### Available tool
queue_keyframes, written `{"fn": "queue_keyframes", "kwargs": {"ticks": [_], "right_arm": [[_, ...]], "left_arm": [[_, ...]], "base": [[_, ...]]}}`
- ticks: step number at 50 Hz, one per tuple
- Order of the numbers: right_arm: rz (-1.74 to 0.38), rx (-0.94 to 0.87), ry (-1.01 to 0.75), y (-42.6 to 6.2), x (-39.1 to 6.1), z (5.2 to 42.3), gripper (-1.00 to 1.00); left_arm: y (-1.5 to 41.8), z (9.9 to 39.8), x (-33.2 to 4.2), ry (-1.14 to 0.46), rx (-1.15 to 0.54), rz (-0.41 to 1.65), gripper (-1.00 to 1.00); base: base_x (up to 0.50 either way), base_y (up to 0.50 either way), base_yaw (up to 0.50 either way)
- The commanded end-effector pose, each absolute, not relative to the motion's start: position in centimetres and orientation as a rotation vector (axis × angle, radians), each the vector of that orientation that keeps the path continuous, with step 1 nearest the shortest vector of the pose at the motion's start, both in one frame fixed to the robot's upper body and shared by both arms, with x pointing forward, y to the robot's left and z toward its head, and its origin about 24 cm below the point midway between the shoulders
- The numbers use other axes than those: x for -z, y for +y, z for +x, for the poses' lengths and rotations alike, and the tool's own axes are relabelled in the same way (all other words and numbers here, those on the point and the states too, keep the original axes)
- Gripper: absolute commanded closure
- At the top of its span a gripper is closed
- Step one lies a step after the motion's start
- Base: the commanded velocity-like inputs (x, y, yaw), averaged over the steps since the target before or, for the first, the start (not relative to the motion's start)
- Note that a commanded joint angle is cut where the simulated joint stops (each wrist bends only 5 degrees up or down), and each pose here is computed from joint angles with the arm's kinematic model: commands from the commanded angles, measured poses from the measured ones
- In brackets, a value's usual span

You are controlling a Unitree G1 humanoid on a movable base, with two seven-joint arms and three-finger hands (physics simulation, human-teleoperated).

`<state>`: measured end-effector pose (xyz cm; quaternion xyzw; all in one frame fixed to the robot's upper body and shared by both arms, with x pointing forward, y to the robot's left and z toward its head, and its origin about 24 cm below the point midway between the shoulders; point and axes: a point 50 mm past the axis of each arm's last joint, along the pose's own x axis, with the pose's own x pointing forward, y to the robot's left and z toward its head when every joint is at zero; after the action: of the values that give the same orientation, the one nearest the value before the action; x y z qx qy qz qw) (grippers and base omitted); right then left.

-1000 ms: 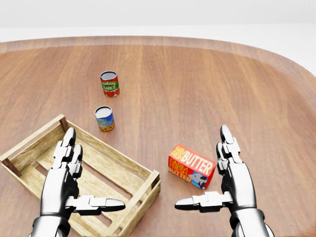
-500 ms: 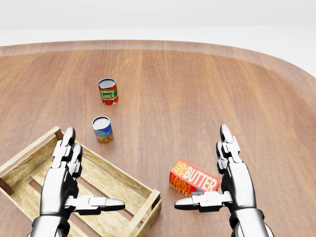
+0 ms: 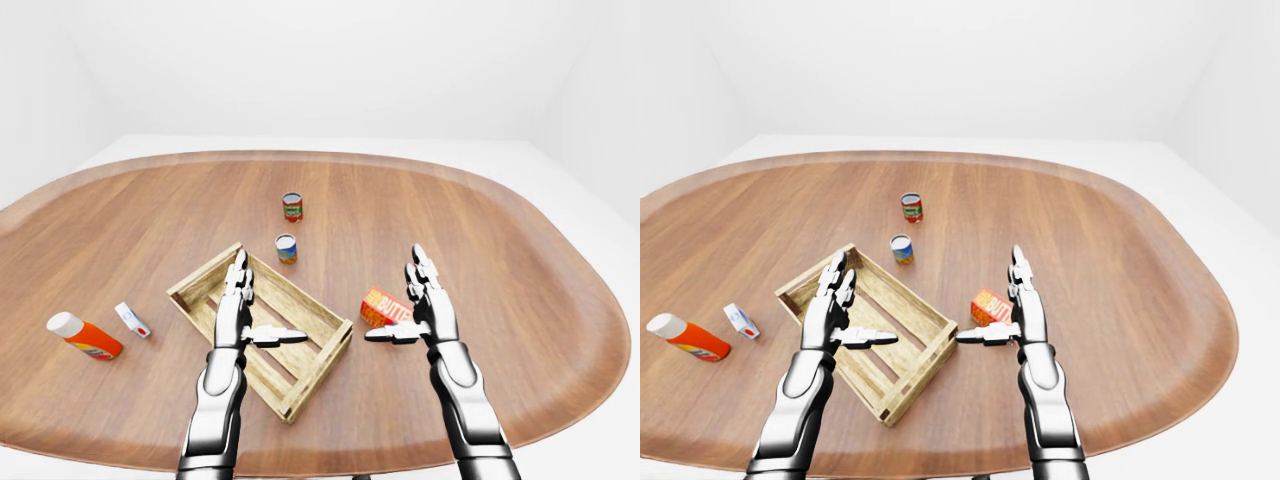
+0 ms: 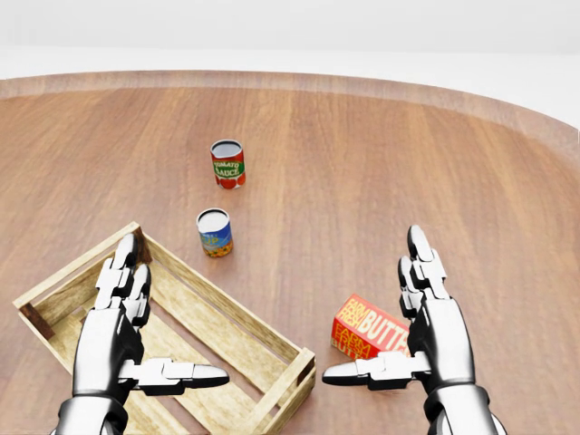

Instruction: Pick up the butter and put it in the tray.

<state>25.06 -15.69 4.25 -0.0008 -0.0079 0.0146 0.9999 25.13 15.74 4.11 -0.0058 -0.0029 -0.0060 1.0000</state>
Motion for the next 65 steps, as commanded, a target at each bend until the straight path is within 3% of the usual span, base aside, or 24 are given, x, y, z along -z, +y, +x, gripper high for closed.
{"fn": "queue_keyframes", "kwargs": {"ticks": [1, 12, 44, 53, 59, 65], "right_arm": [[-0.007, -0.034, -0.016, -15.6, -4.3, 25.0, -1.0], [-0.018, -0.032, -0.018, -15.5, -4.2, 25.0, -1.0], [0.038, -0.005, 0.004, -16.0, -4.3, 25.2, -1.0], [-0.181, -0.042, -0.305, -16.7, -12.6, 23.6, -1.0], [-0.551, -0.115, -0.499, -16.1, -17.8, 21.6, -1.0], [-0.782, -0.166, -0.481, -15.7, -18.7, 21.3, -1.0]], "left_arm": [[15.8, 25.1, -4.1, -0.005, 0.009, -0.011, -1.0], [15.8, 25.1, -4.1, -0.004, 0.008, -0.01, -1.0], [15.9, 25.2, -4.2, -0.005, 0.005, -0.012, -1.0], [16.0, 25.3, -4.2, -0.006, 0.001, -0.012, -1.0], [16.0, 25.2, -4.2, -0.007, 0.001, -0.013, -1.0], [16.0, 25.2, -4.3, -0.007, 0.002, -0.013, -1.0]], "base": [[0.0, 0.0, 0.5], [0.0, 0.0, 0.5], [-0.01, 0.03, 0.0], [0.0, 0.0, 0.0], [0.0, 0.0, 0.0], [0.0, 0.0, 0.0]]}}
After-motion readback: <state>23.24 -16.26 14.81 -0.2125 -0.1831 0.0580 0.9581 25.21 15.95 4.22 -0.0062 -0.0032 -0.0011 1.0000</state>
